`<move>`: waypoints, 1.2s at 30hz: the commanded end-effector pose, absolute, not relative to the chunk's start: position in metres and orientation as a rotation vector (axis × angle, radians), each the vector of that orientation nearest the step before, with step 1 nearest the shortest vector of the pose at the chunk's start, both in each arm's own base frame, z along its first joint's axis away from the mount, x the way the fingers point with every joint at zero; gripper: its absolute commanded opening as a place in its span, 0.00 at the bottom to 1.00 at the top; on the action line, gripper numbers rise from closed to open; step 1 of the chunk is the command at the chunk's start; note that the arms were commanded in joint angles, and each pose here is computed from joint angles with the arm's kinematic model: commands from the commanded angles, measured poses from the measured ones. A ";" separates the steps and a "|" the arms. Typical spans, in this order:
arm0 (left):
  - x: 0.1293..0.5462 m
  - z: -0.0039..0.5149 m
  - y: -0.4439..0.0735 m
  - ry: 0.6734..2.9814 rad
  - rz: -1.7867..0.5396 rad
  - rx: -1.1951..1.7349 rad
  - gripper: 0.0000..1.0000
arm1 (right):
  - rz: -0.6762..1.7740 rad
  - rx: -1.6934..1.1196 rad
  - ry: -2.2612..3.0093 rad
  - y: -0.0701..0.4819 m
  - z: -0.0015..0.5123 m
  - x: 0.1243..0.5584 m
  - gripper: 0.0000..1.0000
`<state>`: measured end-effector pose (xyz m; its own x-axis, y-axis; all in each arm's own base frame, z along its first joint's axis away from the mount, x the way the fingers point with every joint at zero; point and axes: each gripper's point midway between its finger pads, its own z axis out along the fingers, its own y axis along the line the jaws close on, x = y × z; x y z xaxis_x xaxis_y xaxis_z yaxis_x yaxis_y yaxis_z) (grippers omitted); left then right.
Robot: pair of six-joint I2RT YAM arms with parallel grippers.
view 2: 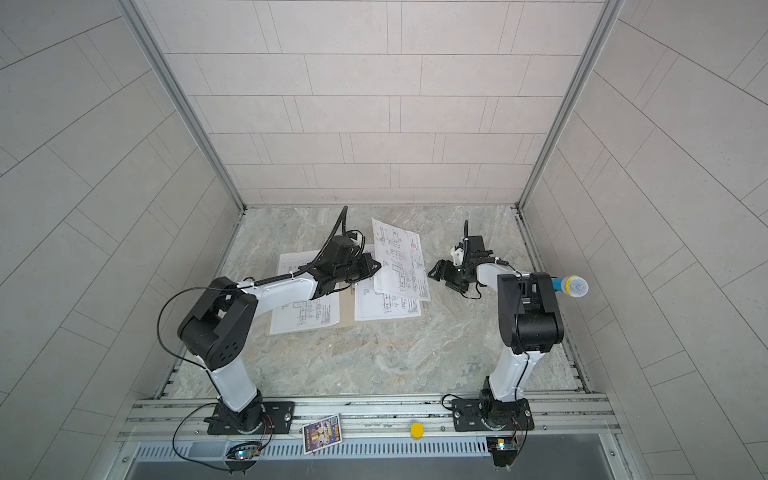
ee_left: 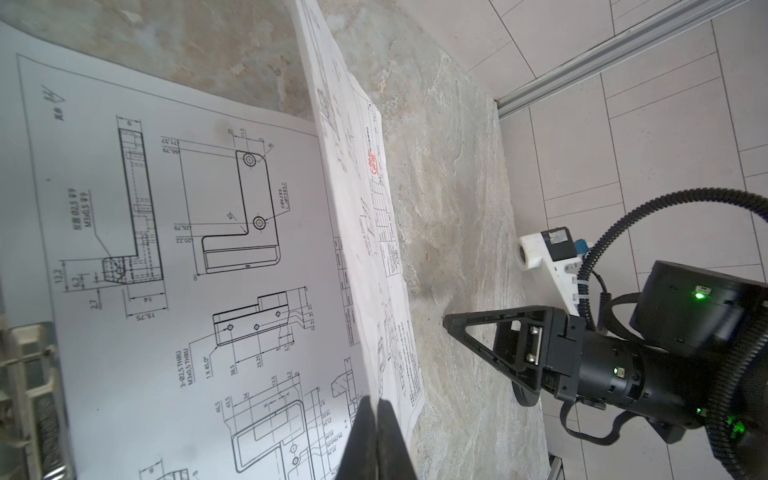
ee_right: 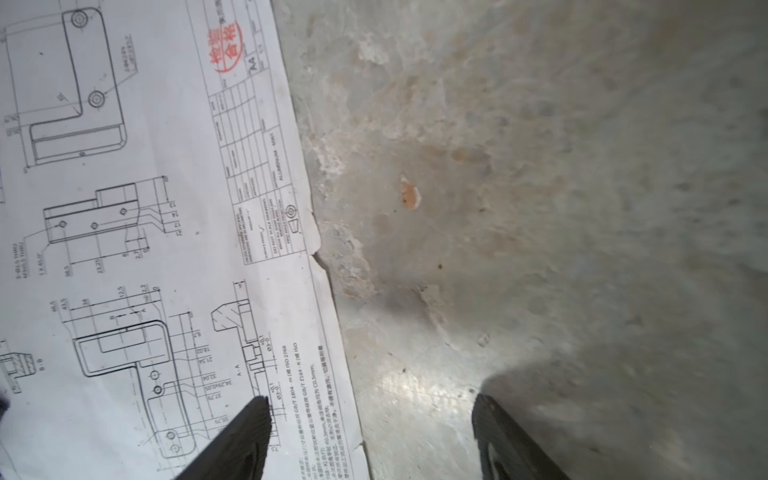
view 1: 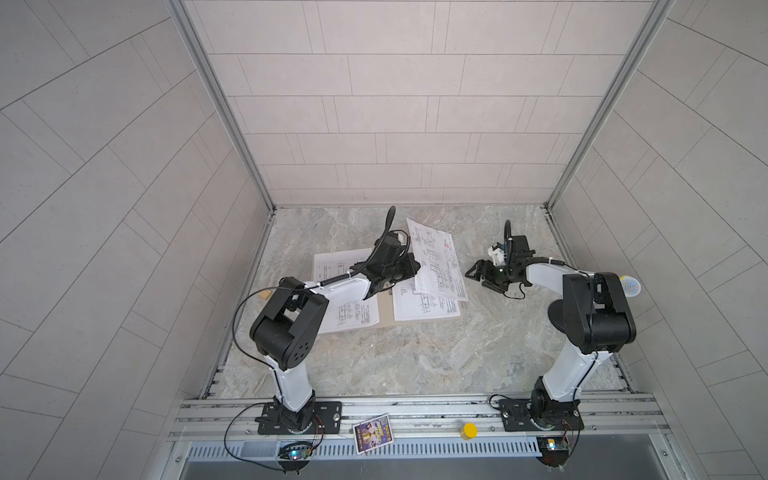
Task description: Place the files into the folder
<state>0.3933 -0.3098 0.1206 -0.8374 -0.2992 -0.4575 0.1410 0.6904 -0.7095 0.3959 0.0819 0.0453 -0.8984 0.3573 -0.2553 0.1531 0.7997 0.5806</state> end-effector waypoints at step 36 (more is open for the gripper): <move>0.352 0.091 -0.278 2.471 -0.967 -0.136 0.05 | 0.839 0.322 2.669 0.127 0.028 0.421 0.77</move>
